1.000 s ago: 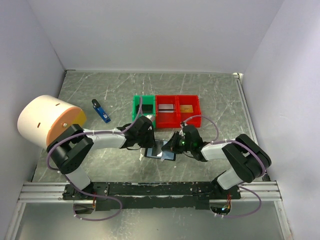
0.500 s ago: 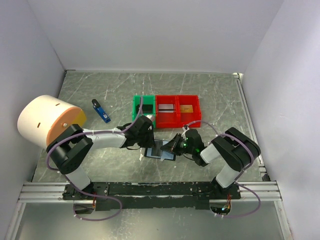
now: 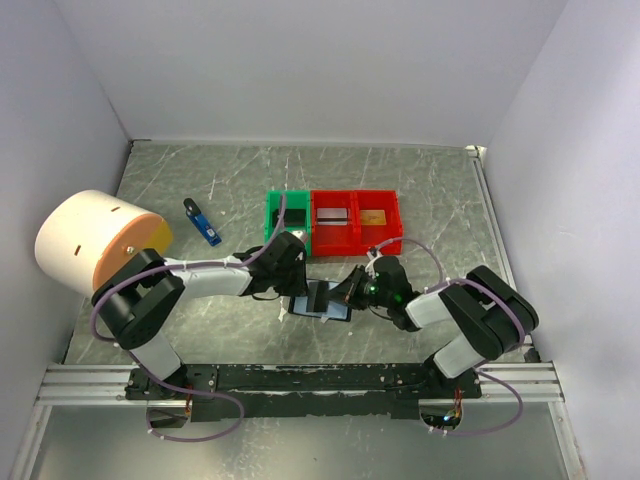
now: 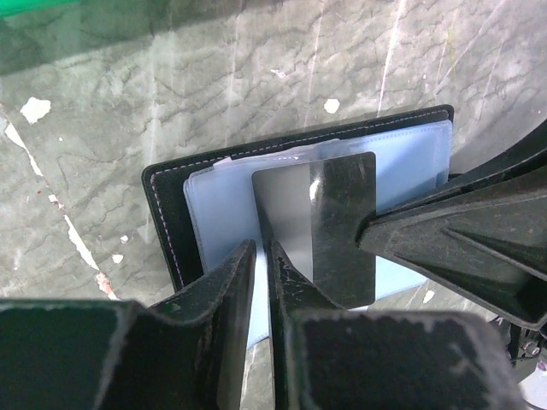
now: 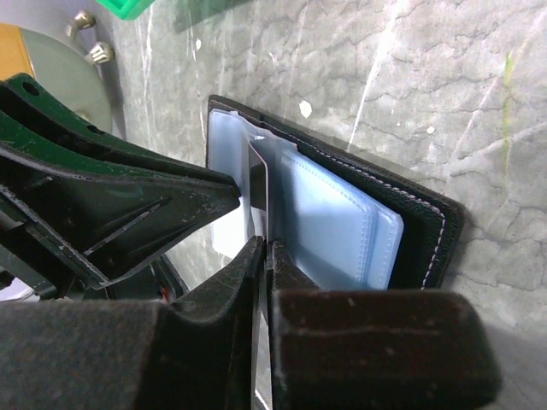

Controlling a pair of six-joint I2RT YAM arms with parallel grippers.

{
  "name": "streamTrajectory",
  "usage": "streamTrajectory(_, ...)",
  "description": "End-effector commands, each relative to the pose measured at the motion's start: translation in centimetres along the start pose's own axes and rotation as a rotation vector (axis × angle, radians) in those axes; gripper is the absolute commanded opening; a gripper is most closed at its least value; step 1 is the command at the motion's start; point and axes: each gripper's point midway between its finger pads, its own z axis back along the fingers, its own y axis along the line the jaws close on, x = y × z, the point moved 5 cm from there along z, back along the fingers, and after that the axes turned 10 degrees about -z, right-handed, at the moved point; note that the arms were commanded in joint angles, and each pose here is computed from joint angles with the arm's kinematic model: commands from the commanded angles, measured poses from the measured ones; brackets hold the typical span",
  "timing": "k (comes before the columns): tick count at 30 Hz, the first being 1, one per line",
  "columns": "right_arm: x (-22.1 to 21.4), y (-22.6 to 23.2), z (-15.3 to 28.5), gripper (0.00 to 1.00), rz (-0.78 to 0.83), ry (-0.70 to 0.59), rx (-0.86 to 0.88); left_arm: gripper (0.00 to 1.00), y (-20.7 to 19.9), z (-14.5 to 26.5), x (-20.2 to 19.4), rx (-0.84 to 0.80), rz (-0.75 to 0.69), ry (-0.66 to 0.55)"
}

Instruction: Take the credit cards out of the card holder

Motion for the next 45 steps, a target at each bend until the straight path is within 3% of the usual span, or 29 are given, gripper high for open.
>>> streamTrajectory(1,0.0,-0.1,-0.1,0.09,0.003,0.02,-0.003,0.24,0.6,-0.7,-2.0,0.013,-0.049,0.087)
streamTrajectory(6,-0.4,0.3,-0.2,0.19,-0.036,0.032,0.069,0.22,0.3,-0.9,-2.3,0.002,-0.057,0.097)
streamTrajectory(12,-0.4,0.2,-0.6,0.21,-0.071,0.031,0.102,0.21,0.5,-0.9,-2.4,0.015,-0.059,0.106)
streamTrajectory(21,-0.6,-0.2,-0.8,0.02,-0.051,0.045,0.088,0.2,0.5,-0.8,-2.2,0.028,-0.06,0.103)
streamTrajectory(24,-0.3,0.1,0.0,0.0,-0.027,0.019,0.081,0.22,0.7,-0.3,-2.0,0.041,-0.051,0.077)
streamTrajectory(36,3.3,2.6,4.9,0.0,0.369,-0.109,-0.178,0.24,-0.2,2.6,0.2,0.02,-0.032,-0.055)
streamTrajectory(45,4.2,6.0,8.5,0.0,0.551,-0.283,-0.043,0.36,0.4,7.1,2.3,0.071,-0.009,-0.233)
